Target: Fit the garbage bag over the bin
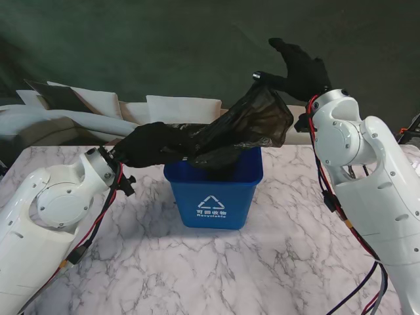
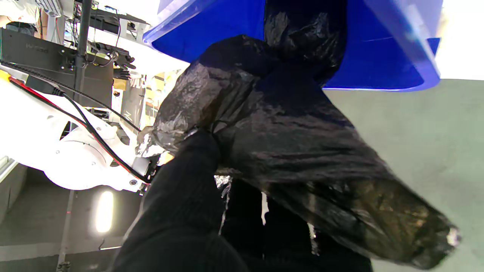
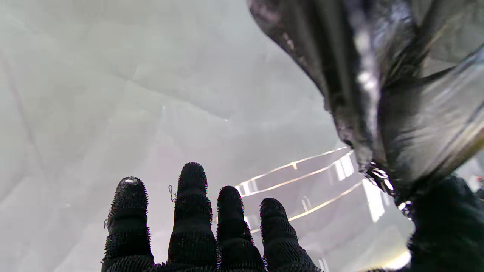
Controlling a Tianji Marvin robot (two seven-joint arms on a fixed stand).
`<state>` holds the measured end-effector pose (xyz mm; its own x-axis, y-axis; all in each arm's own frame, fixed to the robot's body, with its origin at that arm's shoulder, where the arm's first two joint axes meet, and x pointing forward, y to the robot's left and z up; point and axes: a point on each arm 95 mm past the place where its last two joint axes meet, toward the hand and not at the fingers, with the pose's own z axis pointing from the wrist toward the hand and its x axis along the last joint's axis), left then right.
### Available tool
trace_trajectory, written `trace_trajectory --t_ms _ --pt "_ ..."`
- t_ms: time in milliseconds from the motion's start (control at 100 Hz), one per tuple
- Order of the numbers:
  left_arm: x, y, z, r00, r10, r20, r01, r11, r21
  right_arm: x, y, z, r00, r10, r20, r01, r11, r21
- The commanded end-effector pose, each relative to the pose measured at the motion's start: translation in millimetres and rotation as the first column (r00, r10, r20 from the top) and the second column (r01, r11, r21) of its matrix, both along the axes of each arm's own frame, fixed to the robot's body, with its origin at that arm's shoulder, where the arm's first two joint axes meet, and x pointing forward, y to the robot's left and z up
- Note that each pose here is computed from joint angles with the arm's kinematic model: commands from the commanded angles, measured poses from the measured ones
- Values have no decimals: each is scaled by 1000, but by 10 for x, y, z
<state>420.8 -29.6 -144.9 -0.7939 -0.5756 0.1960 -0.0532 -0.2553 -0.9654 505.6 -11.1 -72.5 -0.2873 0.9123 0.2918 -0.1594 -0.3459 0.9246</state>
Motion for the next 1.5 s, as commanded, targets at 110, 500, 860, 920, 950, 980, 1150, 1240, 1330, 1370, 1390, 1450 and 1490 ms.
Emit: trace_trajectory --t_ms 110,500,860,920,950,980,1150,1240,1330,1370,1390,1450,1490 --pt "29 -12 -52 1000 4 -22 -3 1000 18 27 65 20 1000 10 -8 -10 1000 29" --pt "35 -17 -67 999 6 -36 -4 1000 29 13 38 57 998 -27 -50 34 988 150" --pt "53 5 -15 1000 11 -28 -10 999 32 -55 -174 99 995 -97 14 93 977 193" --pt "66 5 -7 999 16 -29 -15 999 32 -115 -261 105 993 -103 52 91 978 189" --pt "73 5 -3 999 19 -29 -18 999 32 -159 -309 107 992 -107 71 93 978 186" --pt "79 5 2 999 21 -30 -20 999 33 -210 -359 109 990 -106 93 87 979 185" --pt "100 5 34 999 29 -28 -28 999 37 -625 -651 89 971 -101 218 71 988 140" --pt "116 2 46 999 34 -28 -33 999 37 -857 -741 36 966 -80 245 54 992 113" --pt "144 -14 46 999 41 -33 -40 999 32 -1066 -782 -47 963 -52 265 29 995 91" --pt "154 -22 44 999 43 -34 -42 999 30 -1155 -790 -94 962 -40 269 19 997 78" --pt "159 -25 44 998 43 -34 -42 999 29 -1197 -792 -117 962 -33 270 14 997 74" --pt "172 -34 44 998 46 -34 -46 999 27 -1333 -798 -196 963 -16 270 0 998 59" --pt "179 -38 46 998 49 -36 -48 999 24 -1417 -800 -246 962 -6 275 -8 999 51"
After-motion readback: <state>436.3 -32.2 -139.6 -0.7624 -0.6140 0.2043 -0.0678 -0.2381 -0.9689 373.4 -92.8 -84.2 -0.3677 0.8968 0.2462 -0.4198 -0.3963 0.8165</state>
